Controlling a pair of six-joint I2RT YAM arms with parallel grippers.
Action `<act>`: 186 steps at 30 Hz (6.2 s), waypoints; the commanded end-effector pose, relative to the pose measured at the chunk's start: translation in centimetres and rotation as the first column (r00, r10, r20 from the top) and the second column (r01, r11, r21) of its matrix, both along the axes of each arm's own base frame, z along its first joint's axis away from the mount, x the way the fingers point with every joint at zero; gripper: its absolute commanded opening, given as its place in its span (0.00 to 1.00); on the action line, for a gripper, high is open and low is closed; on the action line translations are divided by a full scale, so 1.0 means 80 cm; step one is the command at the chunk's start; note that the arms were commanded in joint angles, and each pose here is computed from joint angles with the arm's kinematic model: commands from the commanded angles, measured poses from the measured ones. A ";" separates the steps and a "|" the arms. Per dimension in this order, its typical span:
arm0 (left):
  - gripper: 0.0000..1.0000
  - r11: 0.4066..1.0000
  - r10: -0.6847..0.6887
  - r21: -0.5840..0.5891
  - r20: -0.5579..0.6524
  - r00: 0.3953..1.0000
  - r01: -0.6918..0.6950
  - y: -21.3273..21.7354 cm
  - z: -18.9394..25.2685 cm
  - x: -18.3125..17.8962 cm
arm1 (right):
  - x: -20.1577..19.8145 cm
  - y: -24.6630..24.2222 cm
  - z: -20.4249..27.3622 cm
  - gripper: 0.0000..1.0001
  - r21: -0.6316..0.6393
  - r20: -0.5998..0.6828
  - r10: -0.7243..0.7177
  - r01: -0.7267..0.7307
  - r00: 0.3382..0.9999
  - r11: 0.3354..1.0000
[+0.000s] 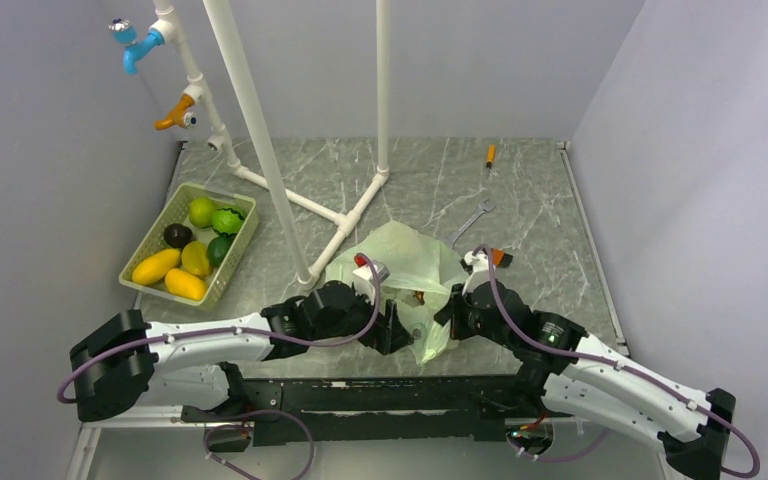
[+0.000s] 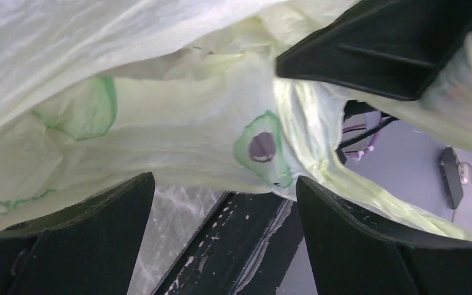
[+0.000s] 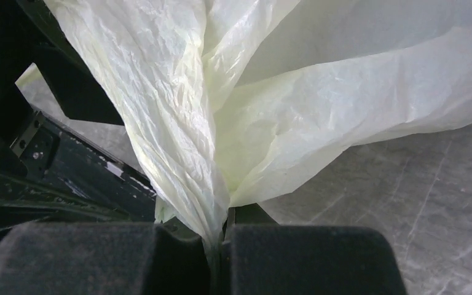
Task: Take the fake fruits out of the plastic bag
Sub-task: Take out the fake fruit from the plastic bag.
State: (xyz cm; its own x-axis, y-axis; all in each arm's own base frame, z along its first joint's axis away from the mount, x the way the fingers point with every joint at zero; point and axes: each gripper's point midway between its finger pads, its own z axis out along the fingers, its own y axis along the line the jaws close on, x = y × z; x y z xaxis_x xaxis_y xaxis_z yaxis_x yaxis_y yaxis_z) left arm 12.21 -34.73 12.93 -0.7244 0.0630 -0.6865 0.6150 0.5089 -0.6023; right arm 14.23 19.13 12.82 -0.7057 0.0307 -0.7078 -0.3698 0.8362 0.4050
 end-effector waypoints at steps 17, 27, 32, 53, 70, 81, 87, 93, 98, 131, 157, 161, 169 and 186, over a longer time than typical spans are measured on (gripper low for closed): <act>0.82 0.994 0.088 -0.068 0.111 0.990 -0.081 -0.018 0.035 0.036 | -0.033 -0.020 -0.014 0.00 0.015 -0.188 -0.086 0.090 0.978 0.996; 0.77 0.998 0.060 -0.042 0.136 0.989 -0.055 -0.047 0.038 0.048 | -0.042 -0.013 -0.038 0.00 0.030 -0.256 -0.090 0.101 0.962 0.994; 0.77 0.994 0.070 -0.097 0.146 0.987 -0.056 -0.040 0.056 0.044 | -0.040 -0.017 -0.042 0.00 0.001 -0.264 -0.119 0.123 0.957 0.992; 0.72 0.997 0.053 -0.058 0.064 0.997 -0.050 -0.033 -0.019 0.030 | 0.036 -0.021 0.010 0.99 -0.188 0.025 -0.155 0.157 0.988 0.969; 0.71 0.997 0.011 -0.075 -0.068 0.998 -0.016 -0.060 -0.068 0.009 | 0.062 -0.004 0.027 0.99 -0.220 0.112 -0.113 0.135 0.987 0.966; 0.74 0.998 0.043 -0.053 -0.048 0.998 -0.046 -0.051 -0.064 0.014 | 0.044 0.010 0.002 0.88 -0.194 0.087 0.007 0.010 0.996 0.981; 0.74 0.997 0.060 -0.041 -0.038 0.997 -0.062 -0.043 -0.062 0.016 | 0.024 0.038 0.067 0.99 -0.005 0.199 0.149 -0.151 0.969 0.989; 0.74 0.996 0.078 -0.032 -0.027 0.997 -0.079 -0.035 -0.062 0.017 | 0.006 0.051 0.067 0.99 -0.040 0.168 0.285 -0.282 0.944 0.959; 0.76 0.996 0.085 -0.019 -0.021 0.996 -0.085 -0.018 -0.062 0.012 | 0.015 0.052 0.055 0.96 -0.072 0.146 0.263 -0.255 0.954 0.964; 0.83 0.990 0.135 -0.004 0.242 0.961 -0.138 -0.086 -0.015 0.111 | 0.025 -0.027 0.091 0.00 0.009 0.164 -0.098 0.098 0.981 0.995; 0.95 0.935 0.303 -0.244 0.177 0.936 -0.257 -0.166 -0.033 0.179 | 0.027 -0.018 0.125 0.00 0.080 0.213 -0.084 0.068 0.974 0.994; 0.94 0.938 0.297 -0.239 0.181 0.937 -0.251 -0.153 -0.031 0.171 | 0.025 -0.001 0.127 0.00 0.087 0.228 -0.018 -0.002 0.973 0.996; 0.93 0.935 0.330 -0.189 0.151 0.932 -0.301 -0.105 -0.045 0.153 | 0.003 0.068 0.175 0.00 0.204 0.307 0.217 -0.286 0.927 0.936; 0.99 0.977 0.198 -0.114 0.204 0.959 -0.178 -0.135 -0.038 0.103 | -0.027 0.015 0.132 0.00 0.206 0.210 0.164 -0.208 0.964 0.956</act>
State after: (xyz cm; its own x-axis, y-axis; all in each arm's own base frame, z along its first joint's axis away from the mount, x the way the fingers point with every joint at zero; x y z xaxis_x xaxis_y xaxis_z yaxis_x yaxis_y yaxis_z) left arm 20.78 -43.43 9.17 -0.5652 -0.1754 -0.8061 0.5835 0.6058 -0.5409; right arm 12.14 21.61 25.10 -0.5266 0.0813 -0.8462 -0.6612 0.5865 0.4678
